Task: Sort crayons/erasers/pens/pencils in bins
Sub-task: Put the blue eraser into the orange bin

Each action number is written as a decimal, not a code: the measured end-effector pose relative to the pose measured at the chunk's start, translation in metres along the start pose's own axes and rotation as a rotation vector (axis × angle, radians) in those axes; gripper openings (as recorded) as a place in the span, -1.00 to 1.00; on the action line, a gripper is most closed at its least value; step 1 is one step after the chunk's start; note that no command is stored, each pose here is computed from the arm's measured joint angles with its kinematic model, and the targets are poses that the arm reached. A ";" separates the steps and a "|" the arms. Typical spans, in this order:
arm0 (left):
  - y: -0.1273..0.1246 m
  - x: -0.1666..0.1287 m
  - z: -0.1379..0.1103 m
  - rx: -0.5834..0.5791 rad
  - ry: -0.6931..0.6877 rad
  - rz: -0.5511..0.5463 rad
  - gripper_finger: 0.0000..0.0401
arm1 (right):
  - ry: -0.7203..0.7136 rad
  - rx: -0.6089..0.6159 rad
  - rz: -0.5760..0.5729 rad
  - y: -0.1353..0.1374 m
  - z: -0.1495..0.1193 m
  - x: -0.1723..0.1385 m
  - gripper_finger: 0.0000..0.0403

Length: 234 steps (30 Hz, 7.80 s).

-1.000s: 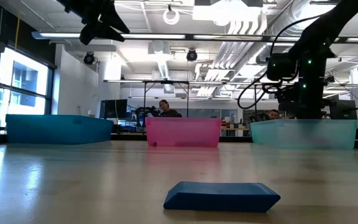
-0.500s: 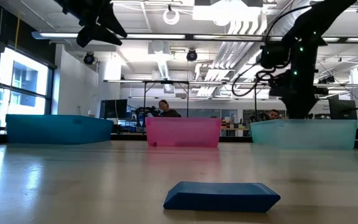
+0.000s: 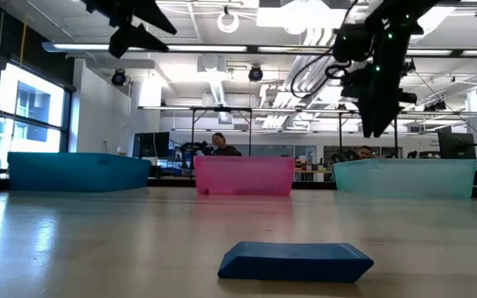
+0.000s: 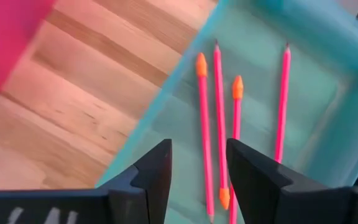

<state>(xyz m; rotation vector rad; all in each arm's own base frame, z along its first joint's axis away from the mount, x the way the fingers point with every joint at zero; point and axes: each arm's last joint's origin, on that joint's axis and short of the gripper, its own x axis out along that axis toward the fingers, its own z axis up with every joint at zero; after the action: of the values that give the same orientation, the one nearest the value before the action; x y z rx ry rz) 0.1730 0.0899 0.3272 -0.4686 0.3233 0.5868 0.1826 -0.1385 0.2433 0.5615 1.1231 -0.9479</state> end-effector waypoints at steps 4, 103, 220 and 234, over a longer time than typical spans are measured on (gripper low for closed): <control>-0.008 -0.001 0.003 -0.025 -0.049 -0.054 0.06 | -0.029 -0.042 -0.011 0.009 0.003 -0.014 -0.28; -0.039 -0.020 -0.008 0.418 0.570 0.186 0.06 | 0.082 -0.965 0.561 0.378 -0.202 -0.061 -0.28; -0.034 -0.023 -0.010 0.410 0.578 0.267 0.06 | 0.027 -0.531 0.123 0.163 -0.224 -0.114 -0.80; -0.040 -0.017 -0.003 0.305 0.469 0.246 0.06 | 0.225 -0.423 0.373 0.122 -0.272 -0.070 -0.80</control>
<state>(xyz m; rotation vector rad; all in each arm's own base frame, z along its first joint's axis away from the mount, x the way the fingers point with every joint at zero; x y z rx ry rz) 0.1830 0.0516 0.3450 -0.2672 0.9141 0.6489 0.1431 0.1625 0.2009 0.5121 1.3184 -0.3145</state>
